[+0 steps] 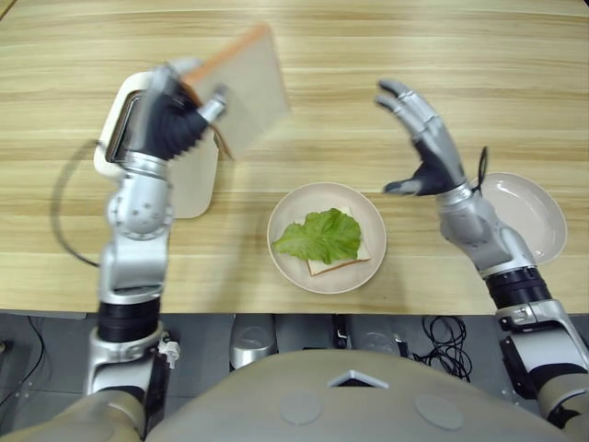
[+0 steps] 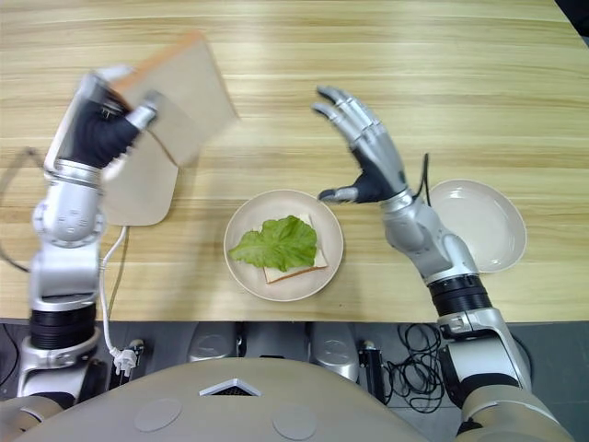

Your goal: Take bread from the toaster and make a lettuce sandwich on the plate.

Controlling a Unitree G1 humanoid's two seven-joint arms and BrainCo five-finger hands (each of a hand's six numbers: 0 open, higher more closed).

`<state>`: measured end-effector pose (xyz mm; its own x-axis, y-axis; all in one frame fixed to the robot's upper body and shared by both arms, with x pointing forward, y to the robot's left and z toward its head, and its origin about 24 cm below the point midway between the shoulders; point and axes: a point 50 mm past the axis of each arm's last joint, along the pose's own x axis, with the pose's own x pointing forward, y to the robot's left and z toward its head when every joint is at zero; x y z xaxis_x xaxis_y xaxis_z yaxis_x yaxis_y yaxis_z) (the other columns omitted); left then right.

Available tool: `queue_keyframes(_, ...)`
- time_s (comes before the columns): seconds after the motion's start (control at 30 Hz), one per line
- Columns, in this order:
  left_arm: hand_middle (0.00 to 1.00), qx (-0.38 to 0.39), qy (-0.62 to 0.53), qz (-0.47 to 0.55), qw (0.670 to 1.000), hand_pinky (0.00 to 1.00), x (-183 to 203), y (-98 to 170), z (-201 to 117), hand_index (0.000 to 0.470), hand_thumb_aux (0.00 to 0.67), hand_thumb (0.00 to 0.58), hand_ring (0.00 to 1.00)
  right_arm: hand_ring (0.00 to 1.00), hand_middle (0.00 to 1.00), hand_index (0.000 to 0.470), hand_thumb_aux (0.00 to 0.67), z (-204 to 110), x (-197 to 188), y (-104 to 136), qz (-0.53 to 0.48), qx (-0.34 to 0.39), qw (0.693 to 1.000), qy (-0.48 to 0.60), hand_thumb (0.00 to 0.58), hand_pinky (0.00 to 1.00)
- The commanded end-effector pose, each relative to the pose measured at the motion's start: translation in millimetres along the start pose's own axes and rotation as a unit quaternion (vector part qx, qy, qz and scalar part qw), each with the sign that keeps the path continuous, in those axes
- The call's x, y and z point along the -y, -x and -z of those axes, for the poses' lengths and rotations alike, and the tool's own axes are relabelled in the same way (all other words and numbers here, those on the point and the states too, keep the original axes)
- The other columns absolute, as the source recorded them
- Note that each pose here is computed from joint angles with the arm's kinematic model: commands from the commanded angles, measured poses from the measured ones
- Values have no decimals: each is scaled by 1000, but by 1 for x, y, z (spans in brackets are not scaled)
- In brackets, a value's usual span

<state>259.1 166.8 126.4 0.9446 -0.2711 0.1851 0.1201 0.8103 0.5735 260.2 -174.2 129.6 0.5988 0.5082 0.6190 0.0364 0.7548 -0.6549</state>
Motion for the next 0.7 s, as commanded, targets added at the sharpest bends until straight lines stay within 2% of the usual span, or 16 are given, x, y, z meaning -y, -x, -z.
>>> queue_keyframes(0.03,1000,-32,111,74,991,1000,27,1,13,460,670,580,1000,0,0,0,0,-7,5,4,-26,13,998,-47,0,0)
queue_keyframes(0.23,1000,-69,273,178,943,1000,62,10,19,460,670,580,1000,0,0,0,0,-9,-5,14,-99,4,993,-67,0,0)
queue_keyframes(0.5,1000,-114,399,233,880,1000,63,22,23,460,670,580,1000,0,0,0,0,-12,-22,27,-182,0,980,-80,0,0)
queue_keyframes(0.6,1000,-143,367,255,883,1000,67,27,31,460,670,580,1000,0,0,0,0,-14,-29,36,-227,9,972,-53,0,0)
queue_keyframes(0.7,1000,-163,287,272,904,1000,71,30,44,460,670,580,1000,0,0,0,0,-17,-28,38,-225,33,974,0,0,0)
